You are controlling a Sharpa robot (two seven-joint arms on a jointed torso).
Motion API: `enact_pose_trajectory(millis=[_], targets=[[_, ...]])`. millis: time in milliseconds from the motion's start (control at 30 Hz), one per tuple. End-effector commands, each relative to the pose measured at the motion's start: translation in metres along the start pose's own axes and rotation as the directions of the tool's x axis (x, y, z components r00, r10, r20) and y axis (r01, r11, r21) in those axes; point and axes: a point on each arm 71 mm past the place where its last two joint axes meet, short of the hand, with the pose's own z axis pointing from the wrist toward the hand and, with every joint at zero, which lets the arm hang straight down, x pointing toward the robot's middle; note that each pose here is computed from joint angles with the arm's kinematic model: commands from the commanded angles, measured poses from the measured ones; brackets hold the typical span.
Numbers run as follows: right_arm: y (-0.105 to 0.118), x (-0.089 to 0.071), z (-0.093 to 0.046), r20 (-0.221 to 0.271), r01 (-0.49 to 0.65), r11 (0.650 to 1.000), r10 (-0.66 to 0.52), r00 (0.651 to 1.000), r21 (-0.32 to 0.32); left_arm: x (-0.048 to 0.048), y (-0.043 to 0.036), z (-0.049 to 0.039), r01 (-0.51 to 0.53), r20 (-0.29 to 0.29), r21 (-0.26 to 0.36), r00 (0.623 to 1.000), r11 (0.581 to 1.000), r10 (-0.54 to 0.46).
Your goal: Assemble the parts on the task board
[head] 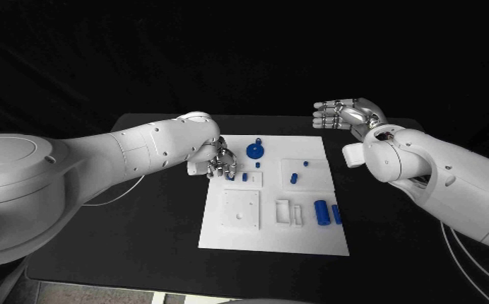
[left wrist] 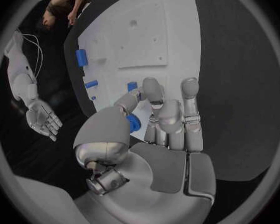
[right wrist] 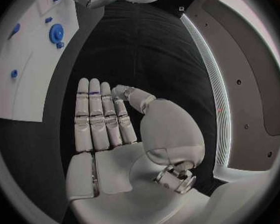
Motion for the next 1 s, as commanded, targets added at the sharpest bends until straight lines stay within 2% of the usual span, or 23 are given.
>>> enact_pose_trajectory(millis=[33, 1000], targets=[[0.0009, 0.0018, 0.0001, -0.018, 0.003, 1.000, -0.003, 1.000, -0.009, 0.0031, -0.0014, 0.0008, -0.013, -0.018, -0.003, 1.000, 1.000, 0.013], [0.0010, 0.0029, 0.0001, -0.022, 0.003, 1.000, -0.003, 1.000, -0.007, 0.0042, -0.0063, 0.0015, -0.022, -0.018, -0.001, 1.000, 1.000, 0.022]])
